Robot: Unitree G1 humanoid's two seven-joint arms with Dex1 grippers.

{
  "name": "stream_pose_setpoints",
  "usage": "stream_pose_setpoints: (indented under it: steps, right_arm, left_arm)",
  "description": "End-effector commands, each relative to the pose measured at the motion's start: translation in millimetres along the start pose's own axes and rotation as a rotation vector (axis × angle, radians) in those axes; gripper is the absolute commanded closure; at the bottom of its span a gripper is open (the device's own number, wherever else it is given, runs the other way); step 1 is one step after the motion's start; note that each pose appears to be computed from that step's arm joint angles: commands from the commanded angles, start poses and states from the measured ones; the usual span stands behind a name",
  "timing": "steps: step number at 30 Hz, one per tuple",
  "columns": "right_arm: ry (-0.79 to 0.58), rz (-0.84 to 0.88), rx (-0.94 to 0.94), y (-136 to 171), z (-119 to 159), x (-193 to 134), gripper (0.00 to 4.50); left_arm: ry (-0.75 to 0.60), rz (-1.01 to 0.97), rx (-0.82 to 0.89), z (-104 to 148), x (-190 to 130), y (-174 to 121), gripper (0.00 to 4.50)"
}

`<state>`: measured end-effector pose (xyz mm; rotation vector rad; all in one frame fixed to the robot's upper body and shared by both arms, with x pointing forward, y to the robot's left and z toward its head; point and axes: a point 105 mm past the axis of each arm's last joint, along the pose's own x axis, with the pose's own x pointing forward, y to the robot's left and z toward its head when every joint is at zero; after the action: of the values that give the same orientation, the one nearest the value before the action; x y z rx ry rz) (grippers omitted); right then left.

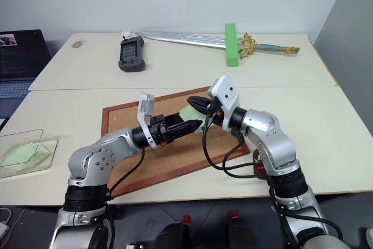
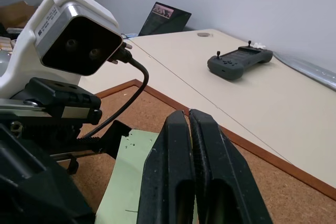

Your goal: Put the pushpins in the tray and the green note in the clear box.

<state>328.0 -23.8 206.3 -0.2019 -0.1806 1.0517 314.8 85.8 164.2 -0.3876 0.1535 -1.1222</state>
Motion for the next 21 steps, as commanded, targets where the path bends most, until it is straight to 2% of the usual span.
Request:
stream_pose_setpoints:
  steps: [1,17,21]
  right_arm:
    - [-0.048,0.001,-0.026,2.1,13.6,-1.3,4.50]
    - [-0.044,-0.004,-0.020,1.5,11.8,0.2,4.50]
    - [-0.043,-0.001,-0.020,2.8,11.2,0.6,4.50]
  left_arm:
    - [-0.027,-0.025,0.013,8.1,-0.6,-3.4,1.10]
    - [-0.037,-0.010,0.005,11.4,-0.8,1.5,4.34]
    - [-0.037,-0.007,-0.003,12.0,-0.2,1.6,4.45]
